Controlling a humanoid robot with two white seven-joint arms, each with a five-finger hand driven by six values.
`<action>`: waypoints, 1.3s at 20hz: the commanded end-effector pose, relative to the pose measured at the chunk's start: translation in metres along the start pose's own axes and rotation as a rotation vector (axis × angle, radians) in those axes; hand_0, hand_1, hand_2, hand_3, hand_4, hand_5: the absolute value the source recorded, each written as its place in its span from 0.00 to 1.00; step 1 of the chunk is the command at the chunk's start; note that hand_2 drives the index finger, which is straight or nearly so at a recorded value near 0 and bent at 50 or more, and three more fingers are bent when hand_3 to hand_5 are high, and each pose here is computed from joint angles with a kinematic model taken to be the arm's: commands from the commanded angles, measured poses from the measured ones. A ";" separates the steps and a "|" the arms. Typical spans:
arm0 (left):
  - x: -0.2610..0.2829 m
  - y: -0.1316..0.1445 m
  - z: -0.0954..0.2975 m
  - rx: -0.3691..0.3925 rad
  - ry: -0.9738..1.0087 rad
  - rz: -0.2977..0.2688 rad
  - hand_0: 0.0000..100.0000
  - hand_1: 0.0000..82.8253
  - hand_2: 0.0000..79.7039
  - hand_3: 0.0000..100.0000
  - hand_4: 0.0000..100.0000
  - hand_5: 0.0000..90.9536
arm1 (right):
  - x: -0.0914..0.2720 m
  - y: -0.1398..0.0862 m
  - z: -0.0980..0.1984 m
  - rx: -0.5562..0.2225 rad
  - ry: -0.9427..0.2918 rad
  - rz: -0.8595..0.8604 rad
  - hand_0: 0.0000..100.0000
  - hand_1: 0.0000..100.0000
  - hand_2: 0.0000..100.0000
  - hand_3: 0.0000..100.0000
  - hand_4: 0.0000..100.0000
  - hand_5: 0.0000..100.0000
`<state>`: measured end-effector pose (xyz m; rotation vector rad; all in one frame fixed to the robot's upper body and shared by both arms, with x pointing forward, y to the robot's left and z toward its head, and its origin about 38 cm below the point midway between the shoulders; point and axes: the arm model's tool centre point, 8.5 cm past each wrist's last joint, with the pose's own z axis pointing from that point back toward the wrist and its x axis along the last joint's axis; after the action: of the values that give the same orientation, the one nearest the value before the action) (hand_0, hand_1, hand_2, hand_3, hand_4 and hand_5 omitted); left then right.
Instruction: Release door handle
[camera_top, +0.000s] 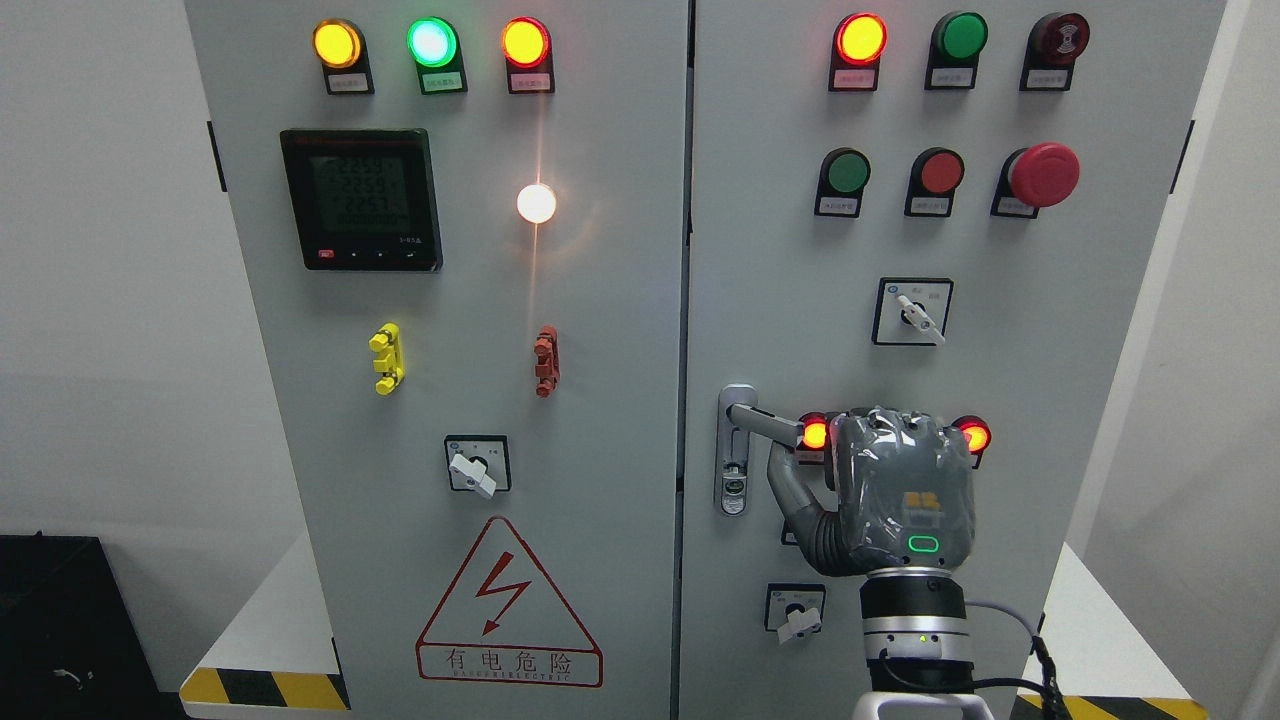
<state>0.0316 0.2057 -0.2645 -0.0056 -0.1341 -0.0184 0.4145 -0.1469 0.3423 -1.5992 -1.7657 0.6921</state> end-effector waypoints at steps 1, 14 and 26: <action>-0.011 0.000 0.001 0.000 0.016 0.002 0.12 0.67 0.00 0.00 0.00 0.00 | 0.000 -0.002 0.000 -0.005 -0.001 -0.003 0.53 0.35 0.93 1.00 1.00 0.97; -0.011 0.000 0.001 0.000 0.016 0.002 0.12 0.67 0.00 0.00 0.00 0.00 | 0.000 0.000 0.002 0.004 -0.001 -0.006 0.54 0.34 0.93 1.00 1.00 0.97; -0.011 0.000 0.001 0.000 0.016 0.002 0.12 0.67 0.00 0.00 0.00 0.00 | -0.005 -0.001 0.024 0.014 0.007 -0.016 0.52 0.33 0.91 1.00 0.99 0.96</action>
<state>0.0315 0.2057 -0.2645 -0.0056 -0.1340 -0.0181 0.4084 -0.1484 0.3310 -1.5794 -1.7565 0.7021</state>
